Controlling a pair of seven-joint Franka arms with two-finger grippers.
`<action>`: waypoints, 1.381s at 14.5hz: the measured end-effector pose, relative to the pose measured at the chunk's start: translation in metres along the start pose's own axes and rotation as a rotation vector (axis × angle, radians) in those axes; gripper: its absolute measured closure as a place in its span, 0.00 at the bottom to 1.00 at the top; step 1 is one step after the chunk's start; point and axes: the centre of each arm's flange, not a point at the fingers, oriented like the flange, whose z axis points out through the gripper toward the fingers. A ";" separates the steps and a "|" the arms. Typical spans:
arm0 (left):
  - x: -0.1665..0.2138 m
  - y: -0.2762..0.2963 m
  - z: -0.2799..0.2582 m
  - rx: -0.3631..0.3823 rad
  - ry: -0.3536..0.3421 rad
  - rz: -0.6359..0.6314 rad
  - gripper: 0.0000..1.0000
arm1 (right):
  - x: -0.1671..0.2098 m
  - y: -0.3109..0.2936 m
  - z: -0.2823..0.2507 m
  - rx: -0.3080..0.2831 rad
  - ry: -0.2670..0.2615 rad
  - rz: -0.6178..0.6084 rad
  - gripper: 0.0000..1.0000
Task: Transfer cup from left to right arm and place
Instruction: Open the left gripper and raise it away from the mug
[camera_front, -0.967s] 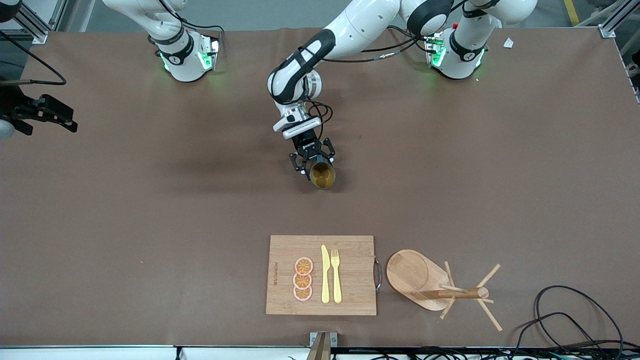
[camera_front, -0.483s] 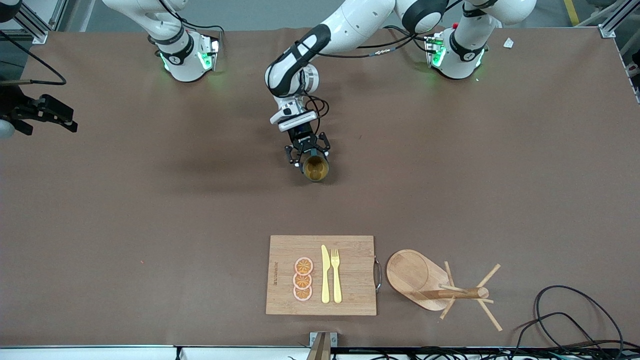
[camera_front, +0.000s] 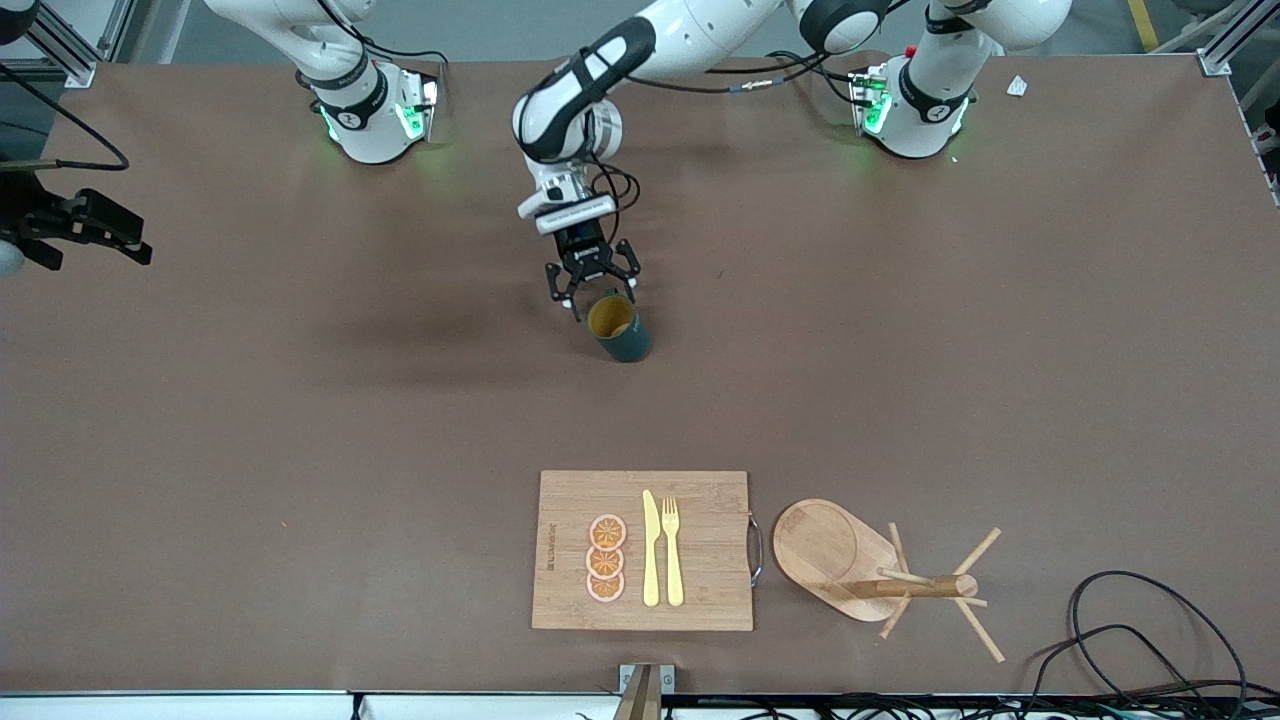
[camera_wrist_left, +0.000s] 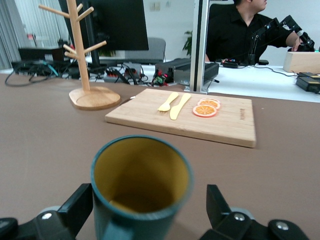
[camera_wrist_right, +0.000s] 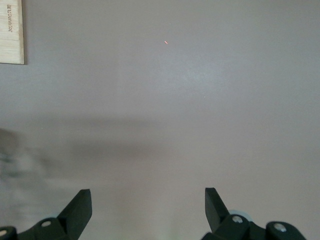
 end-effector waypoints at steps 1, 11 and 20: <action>0.009 0.003 -0.016 -0.003 -0.030 -0.017 0.00 | 0.000 0.000 0.000 0.000 0.000 0.000 0.00; 0.195 0.009 -0.138 0.070 -0.411 -0.196 0.00 | 0.000 0.001 0.000 0.001 0.000 0.003 0.00; 0.423 -0.049 -0.020 0.160 -0.670 -0.157 0.00 | -0.001 0.000 0.002 0.018 -0.008 0.004 0.00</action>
